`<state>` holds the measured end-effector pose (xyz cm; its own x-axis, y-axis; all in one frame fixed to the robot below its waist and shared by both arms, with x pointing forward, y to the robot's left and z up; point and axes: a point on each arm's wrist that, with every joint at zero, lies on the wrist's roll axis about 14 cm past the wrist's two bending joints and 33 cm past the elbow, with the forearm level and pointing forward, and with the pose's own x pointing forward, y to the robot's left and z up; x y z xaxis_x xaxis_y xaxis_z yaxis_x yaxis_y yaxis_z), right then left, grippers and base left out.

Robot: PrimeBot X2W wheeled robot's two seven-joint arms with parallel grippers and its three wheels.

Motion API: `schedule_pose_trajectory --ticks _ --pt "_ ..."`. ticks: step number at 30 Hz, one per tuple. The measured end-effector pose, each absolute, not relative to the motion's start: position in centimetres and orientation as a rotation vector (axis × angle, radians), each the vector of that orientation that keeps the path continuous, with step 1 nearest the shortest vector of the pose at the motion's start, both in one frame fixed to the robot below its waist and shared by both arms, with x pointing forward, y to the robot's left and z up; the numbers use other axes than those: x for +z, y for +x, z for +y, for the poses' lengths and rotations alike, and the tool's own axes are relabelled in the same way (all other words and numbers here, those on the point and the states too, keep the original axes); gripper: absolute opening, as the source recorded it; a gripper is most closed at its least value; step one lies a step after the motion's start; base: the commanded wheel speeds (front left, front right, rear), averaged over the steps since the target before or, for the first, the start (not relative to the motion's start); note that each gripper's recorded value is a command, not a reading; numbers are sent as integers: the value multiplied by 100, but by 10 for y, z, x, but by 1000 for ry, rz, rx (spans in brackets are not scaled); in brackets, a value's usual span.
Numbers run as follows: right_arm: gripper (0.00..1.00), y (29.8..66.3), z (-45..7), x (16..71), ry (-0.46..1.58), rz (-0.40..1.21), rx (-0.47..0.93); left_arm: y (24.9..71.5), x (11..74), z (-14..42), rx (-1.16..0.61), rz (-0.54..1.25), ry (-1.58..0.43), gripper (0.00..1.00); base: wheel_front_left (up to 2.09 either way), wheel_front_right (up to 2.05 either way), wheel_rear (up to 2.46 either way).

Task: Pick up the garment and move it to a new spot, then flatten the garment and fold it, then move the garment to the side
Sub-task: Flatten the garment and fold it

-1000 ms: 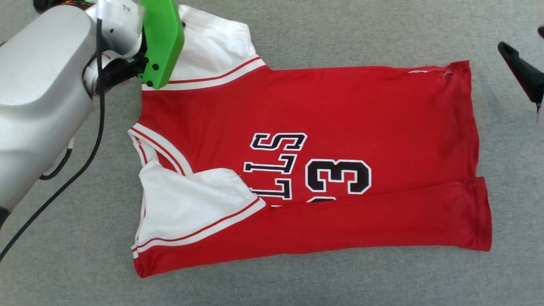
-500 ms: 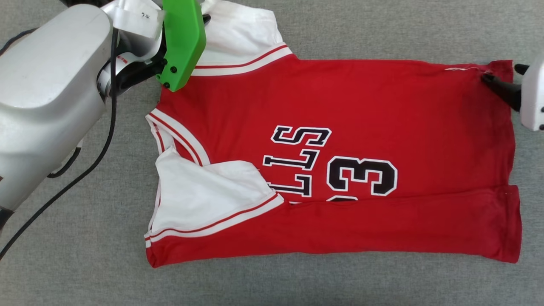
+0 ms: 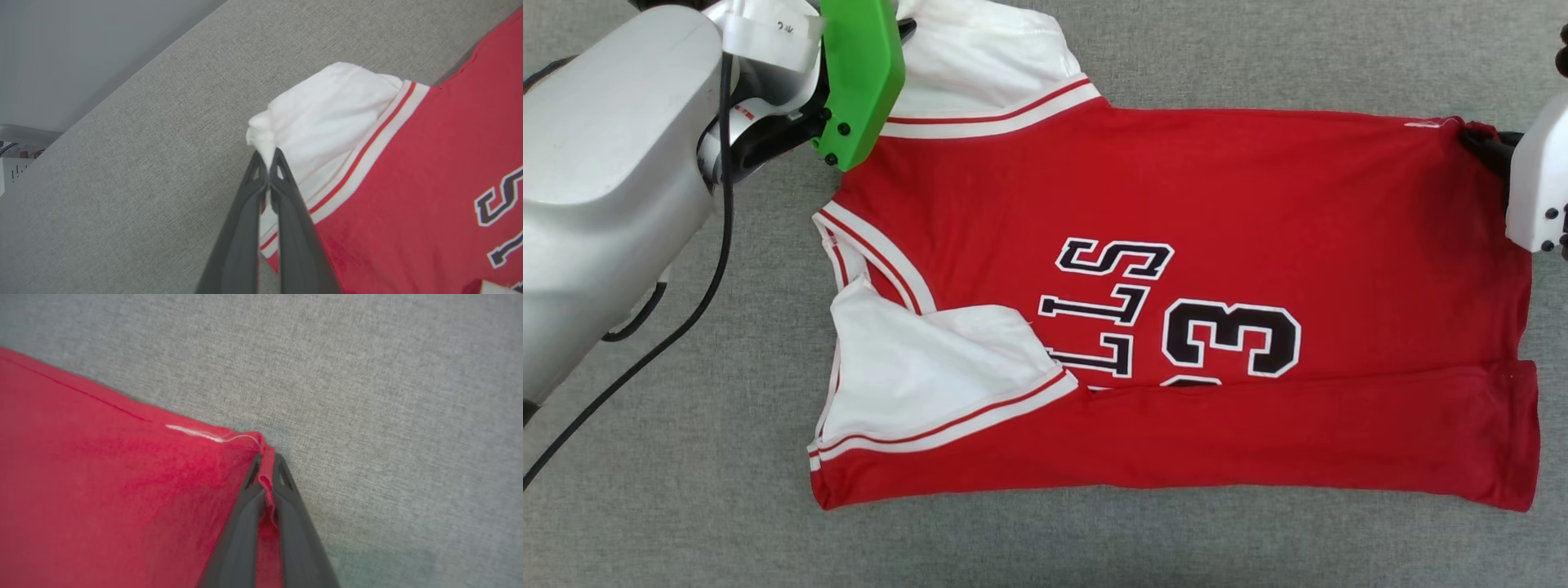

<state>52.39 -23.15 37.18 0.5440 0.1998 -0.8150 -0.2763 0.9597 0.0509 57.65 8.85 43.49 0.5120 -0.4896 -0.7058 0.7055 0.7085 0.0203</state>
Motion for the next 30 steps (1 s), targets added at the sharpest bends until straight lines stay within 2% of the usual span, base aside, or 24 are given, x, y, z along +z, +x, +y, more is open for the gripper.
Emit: schedule_pose_trajectory --ticks 6,11,30 --pt "0 530 -228 403 -64 822 292 571 454 89 -727 688 319 0 0 0 0" --pt "0 519 -229 426 -71 740 304 553 466 92 -727 664 312 0 0 0 0" --pt "0 430 -215 457 -61 609 380 430 468 116 -703 683 211 0 0 0 0"
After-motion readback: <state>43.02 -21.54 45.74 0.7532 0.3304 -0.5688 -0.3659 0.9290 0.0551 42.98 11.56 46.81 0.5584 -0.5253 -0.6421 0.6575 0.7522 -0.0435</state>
